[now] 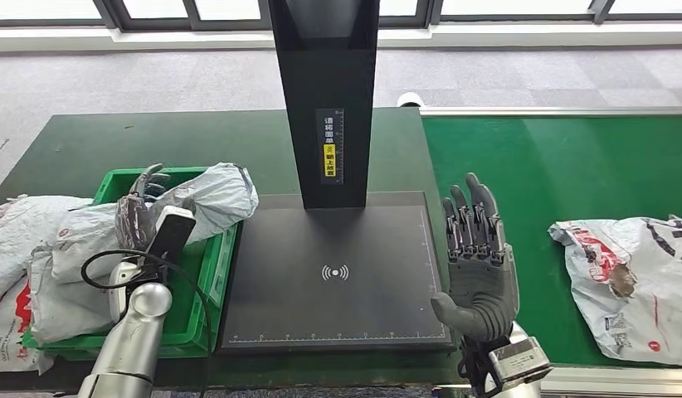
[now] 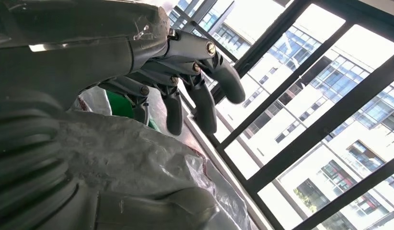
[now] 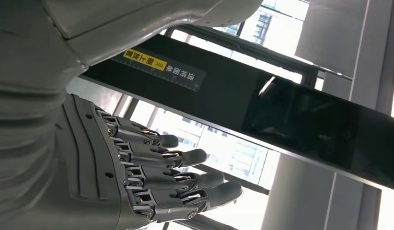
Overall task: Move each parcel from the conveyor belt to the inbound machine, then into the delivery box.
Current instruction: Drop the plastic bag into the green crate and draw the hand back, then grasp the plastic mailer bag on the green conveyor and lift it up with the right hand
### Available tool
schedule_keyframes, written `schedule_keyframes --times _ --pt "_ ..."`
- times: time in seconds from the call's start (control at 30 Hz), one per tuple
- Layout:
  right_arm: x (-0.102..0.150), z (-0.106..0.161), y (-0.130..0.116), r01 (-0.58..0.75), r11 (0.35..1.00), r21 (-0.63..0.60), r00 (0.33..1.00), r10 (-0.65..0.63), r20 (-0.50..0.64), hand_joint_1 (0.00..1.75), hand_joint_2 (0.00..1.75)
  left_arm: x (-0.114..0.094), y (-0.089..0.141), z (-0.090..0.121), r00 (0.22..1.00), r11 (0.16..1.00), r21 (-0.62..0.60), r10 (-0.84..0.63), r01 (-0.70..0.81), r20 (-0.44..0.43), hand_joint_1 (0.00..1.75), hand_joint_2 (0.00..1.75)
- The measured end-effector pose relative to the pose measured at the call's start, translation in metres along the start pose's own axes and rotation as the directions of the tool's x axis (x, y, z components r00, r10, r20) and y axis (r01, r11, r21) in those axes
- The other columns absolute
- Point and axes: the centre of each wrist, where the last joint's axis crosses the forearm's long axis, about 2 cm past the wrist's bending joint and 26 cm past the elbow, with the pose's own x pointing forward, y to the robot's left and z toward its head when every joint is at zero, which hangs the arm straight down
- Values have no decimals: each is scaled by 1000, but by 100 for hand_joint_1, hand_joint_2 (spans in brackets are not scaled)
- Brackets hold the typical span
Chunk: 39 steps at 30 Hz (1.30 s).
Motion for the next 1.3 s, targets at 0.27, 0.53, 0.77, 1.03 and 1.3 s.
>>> schedule_keyframes --times 0.27,0.53,0.77,1.03,1.3 --pt "0 2 0 1 1000 2 1000 -1 -6 0 175 6 4 2 1000 999 41 19 -19 7 0 0" --pt "0 3 1 -11 1000 13 1000 11 -9 0 175 8 8 6 1000 996 84 25 -25 9 0 0" --pt "-1 2 3 -21 1000 24 1000 21 -12 0 175 11 11 9 1000 985 175 8 -7 -4 0 0" --pt "-2 2 5 -129 991 25 990 130 -57 0 175 17 16 20 996 958 279 50 -68 71 0 0" --pt "-23 17 -12 -770 628 115 533 732 -424 0 175 49 33 59 888 882 203 363 -425 282 0 0"
